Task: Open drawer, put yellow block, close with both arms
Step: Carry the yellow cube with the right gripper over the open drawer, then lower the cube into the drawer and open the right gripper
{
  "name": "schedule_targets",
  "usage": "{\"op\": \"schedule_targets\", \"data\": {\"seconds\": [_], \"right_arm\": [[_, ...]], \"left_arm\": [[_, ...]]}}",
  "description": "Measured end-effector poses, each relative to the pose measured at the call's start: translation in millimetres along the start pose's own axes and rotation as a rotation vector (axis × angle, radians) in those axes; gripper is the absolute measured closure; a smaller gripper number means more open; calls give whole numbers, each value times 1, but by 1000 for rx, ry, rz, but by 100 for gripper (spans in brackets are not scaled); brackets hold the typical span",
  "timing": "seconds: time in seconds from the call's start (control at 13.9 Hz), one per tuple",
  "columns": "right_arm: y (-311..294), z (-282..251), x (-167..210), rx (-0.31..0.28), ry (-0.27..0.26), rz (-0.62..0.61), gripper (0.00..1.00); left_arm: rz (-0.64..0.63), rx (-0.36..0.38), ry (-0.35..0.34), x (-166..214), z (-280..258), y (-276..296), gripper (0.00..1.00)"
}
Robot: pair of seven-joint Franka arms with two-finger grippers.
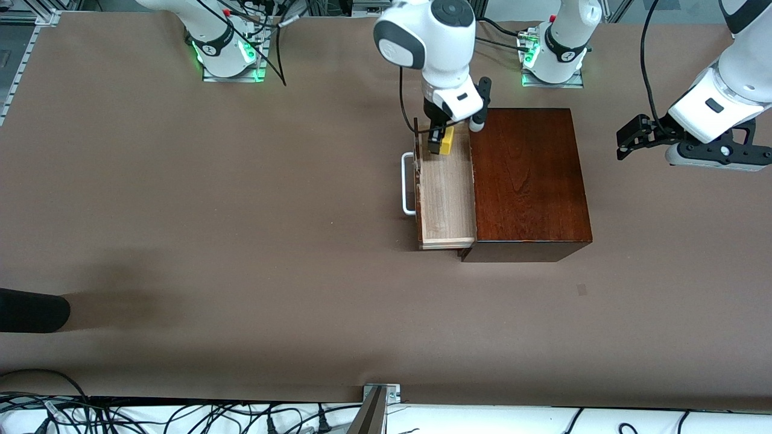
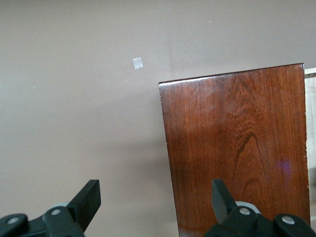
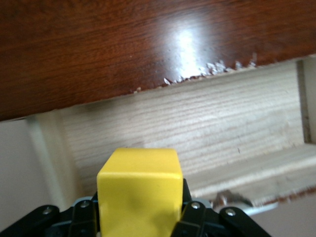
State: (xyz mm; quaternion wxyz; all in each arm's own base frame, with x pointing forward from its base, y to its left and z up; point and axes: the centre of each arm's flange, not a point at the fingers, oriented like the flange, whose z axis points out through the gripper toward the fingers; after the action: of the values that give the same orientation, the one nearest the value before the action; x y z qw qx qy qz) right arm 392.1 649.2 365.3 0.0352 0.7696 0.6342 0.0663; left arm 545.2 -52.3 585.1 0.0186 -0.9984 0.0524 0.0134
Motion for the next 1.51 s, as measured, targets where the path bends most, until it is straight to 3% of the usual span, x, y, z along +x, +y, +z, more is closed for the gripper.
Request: {"op": "schedule_targets", "data": {"seconds": [0.58,1.51], "right_arm": [[7,37,5,-37,-10,-152,44],[27,67,-6,-28,-43,-171,44]], "left_arm": [[1,0,0,0,0,0,0],[3,0,-4,0,0,2,0]]}}
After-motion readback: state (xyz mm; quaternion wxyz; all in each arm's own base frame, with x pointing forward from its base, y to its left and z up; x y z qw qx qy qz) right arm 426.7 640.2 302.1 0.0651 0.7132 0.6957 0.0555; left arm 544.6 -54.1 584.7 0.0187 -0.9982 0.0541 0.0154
